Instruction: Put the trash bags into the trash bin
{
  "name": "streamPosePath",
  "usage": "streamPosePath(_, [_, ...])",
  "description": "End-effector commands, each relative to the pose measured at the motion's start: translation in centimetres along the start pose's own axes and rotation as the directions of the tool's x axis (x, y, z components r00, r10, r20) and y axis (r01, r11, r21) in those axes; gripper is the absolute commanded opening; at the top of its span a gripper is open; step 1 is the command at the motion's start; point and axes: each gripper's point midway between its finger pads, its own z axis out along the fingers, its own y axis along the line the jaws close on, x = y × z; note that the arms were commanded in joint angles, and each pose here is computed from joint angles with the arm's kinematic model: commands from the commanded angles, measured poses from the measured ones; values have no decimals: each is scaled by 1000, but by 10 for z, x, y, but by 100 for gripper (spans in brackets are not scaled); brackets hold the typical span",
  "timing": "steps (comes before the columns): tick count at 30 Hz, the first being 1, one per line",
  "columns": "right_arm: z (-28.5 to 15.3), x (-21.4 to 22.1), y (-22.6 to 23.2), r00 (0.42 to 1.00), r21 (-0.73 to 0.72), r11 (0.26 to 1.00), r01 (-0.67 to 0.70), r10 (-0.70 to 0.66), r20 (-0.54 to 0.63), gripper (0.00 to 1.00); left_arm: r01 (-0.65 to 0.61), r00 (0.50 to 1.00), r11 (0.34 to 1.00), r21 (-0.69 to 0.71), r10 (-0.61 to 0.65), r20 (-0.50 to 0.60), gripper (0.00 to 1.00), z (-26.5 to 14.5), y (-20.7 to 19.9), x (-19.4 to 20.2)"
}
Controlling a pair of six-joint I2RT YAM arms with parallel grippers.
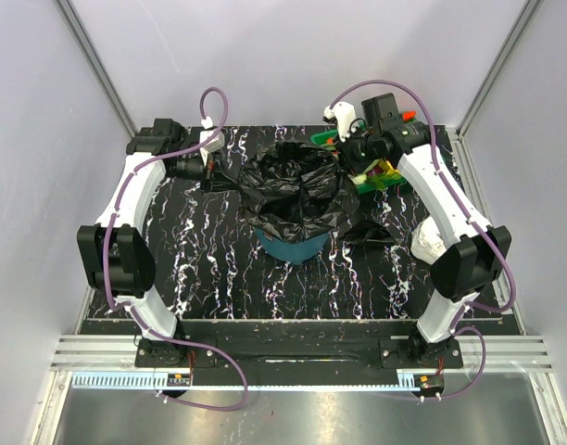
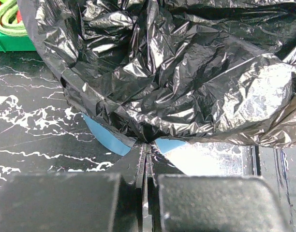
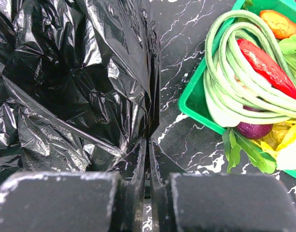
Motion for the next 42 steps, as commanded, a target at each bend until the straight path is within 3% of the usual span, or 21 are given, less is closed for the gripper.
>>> streamPosePath(1, [-19,-11,3,998,29,999,24,-25,60,9,-102,994,995,-2,102,-28,0,-7,-11,-13])
streamPosePath(13, [-3,11,-11,999,108,994,29,-33,31,7,-70,992,996,-60,63,-112,0,-9,6,21])
streamPosePath(32, [23,42,-2,1000,61,998,10,-10,6,0,-21,985,996,-86,6,-173,0,11,15,55])
streamPosePath(36, [22,44,-15,1000,130,991,-18,17,10,0,-16,982,995,-95,-2,-188,0,12,18,60])
streamPosePath(40, [-3,32,-46,984,167,972,-163,148,98,9,-13,984,996,-93,-3,-176,0,12,17,55])
streamPosePath(42, [-18,23,-51,975,145,970,-196,177,137,21,-16,986,995,-96,-1,-165,0,11,15,49])
